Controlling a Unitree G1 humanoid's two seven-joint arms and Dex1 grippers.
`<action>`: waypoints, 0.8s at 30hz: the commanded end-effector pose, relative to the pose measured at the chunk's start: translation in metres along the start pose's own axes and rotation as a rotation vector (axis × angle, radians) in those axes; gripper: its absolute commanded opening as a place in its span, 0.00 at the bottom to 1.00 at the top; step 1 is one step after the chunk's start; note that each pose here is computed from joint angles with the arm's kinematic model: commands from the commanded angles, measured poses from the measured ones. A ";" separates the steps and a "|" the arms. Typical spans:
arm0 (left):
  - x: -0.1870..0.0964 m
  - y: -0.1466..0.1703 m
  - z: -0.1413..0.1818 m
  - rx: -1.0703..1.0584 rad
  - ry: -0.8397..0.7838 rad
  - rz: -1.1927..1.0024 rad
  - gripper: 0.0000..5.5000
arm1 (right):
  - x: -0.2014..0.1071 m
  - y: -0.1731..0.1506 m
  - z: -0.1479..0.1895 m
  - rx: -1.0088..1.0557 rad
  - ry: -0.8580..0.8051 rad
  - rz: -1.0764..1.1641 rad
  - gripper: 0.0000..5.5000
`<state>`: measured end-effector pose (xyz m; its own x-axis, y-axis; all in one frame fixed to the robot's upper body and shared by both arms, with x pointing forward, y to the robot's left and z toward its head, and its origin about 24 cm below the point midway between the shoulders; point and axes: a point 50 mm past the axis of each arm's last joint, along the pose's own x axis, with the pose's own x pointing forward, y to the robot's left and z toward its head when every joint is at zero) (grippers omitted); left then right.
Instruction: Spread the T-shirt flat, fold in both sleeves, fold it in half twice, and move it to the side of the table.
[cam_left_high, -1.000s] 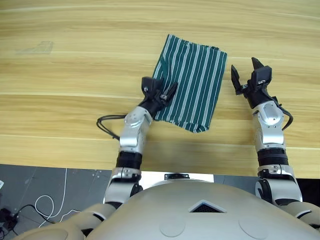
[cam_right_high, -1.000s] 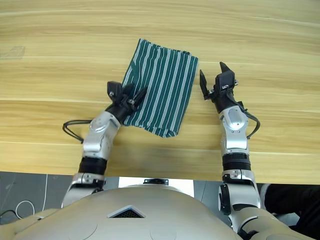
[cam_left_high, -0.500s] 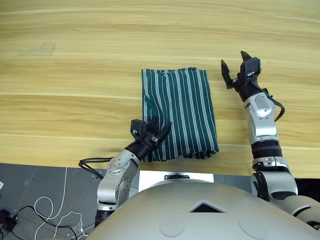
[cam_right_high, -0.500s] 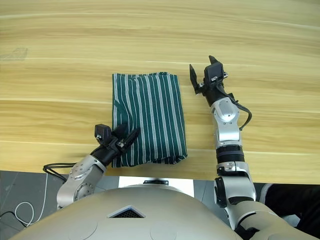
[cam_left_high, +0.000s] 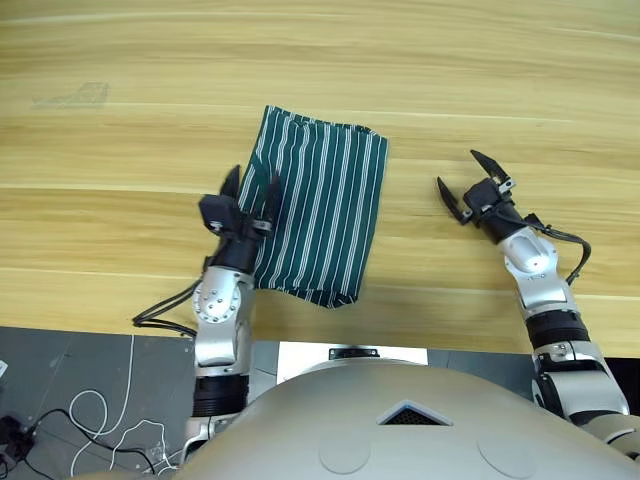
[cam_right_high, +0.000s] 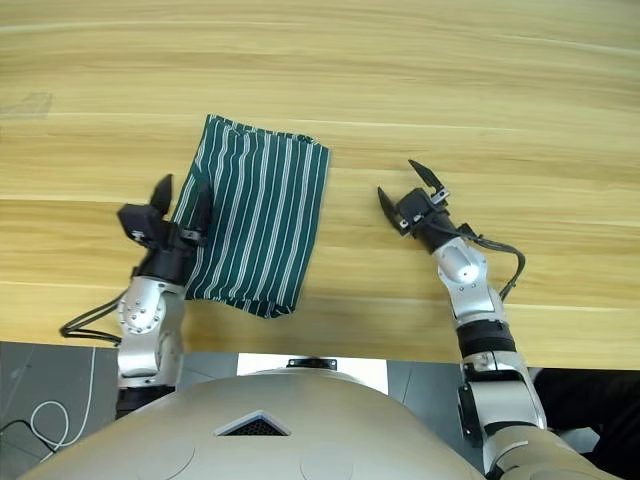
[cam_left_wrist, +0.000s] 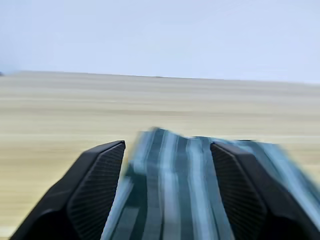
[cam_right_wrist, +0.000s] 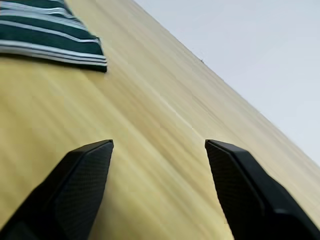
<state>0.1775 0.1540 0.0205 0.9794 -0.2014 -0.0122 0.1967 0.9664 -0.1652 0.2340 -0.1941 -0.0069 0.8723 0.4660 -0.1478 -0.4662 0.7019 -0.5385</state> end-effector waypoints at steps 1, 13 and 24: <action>0.002 0.003 0.005 -0.084 -0.007 0.009 0.58 | -0.002 0.012 0.021 0.061 -0.103 0.047 0.62; 0.054 0.062 0.017 -0.102 -0.196 0.136 0.58 | -0.043 0.063 0.069 0.189 -0.327 0.414 0.62; 0.076 0.059 0.014 -0.131 -0.203 0.090 0.58 | -0.003 0.099 0.083 0.121 -0.377 0.508 0.62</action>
<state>0.2568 0.2035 0.0198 0.9887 -0.0408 0.1444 0.0829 0.9505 -0.2993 0.1687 -0.0899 0.0143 0.4572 0.8891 -0.0194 -0.8331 0.4205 -0.3593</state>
